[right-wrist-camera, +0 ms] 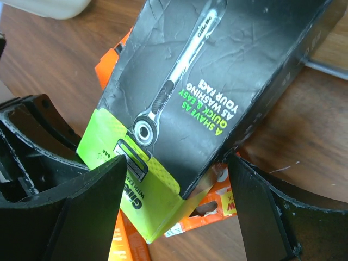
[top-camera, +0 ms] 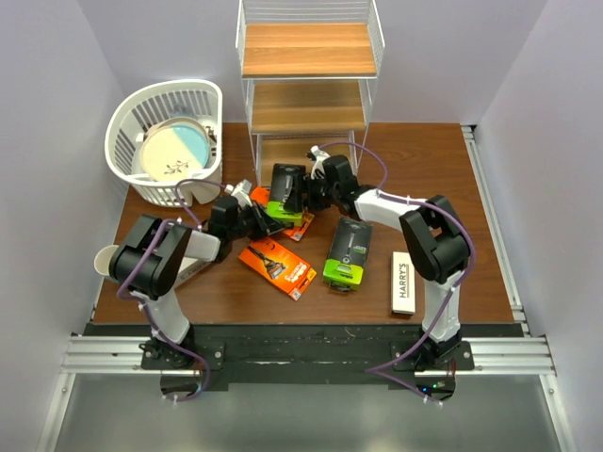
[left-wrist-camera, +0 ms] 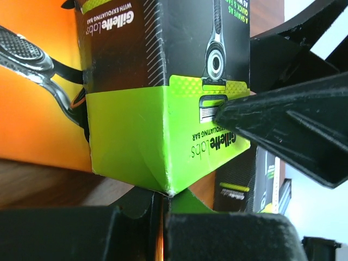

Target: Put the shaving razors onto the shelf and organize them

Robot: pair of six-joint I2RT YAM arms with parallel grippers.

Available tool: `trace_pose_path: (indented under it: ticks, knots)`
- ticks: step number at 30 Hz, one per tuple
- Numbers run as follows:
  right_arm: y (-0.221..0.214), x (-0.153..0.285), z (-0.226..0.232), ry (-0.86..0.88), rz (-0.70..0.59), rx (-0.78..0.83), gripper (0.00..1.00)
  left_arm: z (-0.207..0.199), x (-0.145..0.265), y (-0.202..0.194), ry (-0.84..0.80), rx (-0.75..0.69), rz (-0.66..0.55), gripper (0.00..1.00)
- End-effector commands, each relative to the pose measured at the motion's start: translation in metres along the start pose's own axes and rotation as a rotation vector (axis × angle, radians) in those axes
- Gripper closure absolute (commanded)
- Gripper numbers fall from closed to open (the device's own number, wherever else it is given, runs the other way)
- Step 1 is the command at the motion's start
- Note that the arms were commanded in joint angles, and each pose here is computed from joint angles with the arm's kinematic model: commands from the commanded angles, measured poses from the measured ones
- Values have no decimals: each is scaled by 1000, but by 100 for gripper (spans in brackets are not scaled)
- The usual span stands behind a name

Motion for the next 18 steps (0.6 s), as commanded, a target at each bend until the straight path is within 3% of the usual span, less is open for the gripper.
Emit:
trace_pose_path:
  ticks: [1,9,13,14,18]
  knots:
    - [10,-11,25,94,-19,84,22,3,-18,1,60,69,-33,100]
    - [32,-38,24,108,-64,141,22,-14,-23,17,69,142,-65,99]
    - [47,-41,25,70,-91,178,21,-24,-21,25,95,129,-55,86]
    - [47,-38,24,52,-79,202,21,-25,-18,24,99,130,-41,79]
    - [60,1,28,6,-120,250,17,-38,1,20,43,83,-19,66]
Point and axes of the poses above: each gripper's point midway between its finger pads, its own x axis back along the fingers, its own z axis along the line the jaws close on, y = z × x, the point moved 10 cm from there along x, back along the fingers, and after that the axes turned 4 degrees about x, right-handed, at the moved point
